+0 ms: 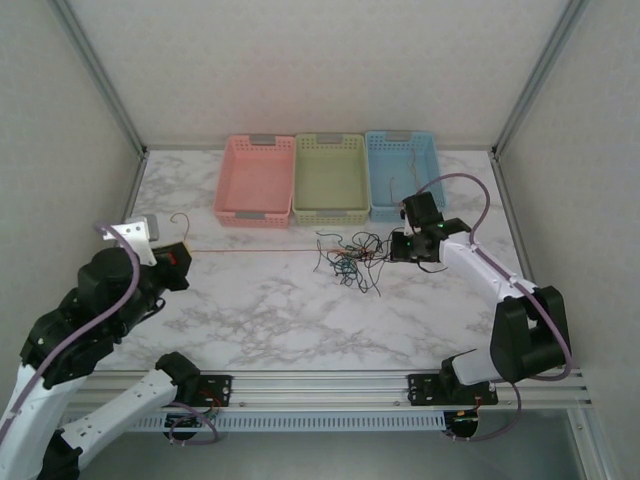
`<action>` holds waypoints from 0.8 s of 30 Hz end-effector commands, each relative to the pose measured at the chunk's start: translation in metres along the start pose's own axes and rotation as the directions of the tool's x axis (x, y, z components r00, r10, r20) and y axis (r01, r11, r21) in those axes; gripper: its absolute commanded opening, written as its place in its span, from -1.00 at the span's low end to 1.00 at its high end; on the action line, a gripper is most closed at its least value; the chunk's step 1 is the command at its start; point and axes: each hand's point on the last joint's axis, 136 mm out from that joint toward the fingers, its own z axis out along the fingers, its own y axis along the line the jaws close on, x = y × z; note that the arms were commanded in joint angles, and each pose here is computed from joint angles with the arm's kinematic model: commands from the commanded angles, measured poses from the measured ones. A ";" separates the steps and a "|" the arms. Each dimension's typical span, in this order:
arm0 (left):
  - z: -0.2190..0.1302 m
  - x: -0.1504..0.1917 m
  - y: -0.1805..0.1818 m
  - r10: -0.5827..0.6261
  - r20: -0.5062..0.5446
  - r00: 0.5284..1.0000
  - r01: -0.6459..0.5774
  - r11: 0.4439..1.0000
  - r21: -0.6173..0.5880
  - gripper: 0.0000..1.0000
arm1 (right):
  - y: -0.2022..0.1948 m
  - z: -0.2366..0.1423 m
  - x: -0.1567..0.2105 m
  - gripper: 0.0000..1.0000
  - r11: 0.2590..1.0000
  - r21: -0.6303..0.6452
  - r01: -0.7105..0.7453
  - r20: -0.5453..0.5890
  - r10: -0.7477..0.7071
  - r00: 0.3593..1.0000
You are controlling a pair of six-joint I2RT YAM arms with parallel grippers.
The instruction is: Untangle the cables
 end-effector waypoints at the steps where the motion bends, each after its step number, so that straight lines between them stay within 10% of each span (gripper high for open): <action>1: -0.024 -0.022 0.017 0.048 0.070 0.996 -0.043 0.996 -0.080 -1.00 | -0.024 0.007 0.005 -1.00 0.994 0.105 -0.034 -0.012 0.036 0.999; 13: -0.067 -0.056 0.029 0.086 0.172 0.981 -0.066 0.991 -0.120 -1.00 | -0.032 0.017 0.004 -1.00 0.990 0.132 -0.045 -0.035 0.050 0.998; 24: 0.014 0.011 -0.037 0.040 -0.089 0.995 -0.025 0.987 0.160 -0.87 | 0.051 -0.020 -0.015 -1.00 0.944 -0.325 -0.056 0.031 0.070 0.997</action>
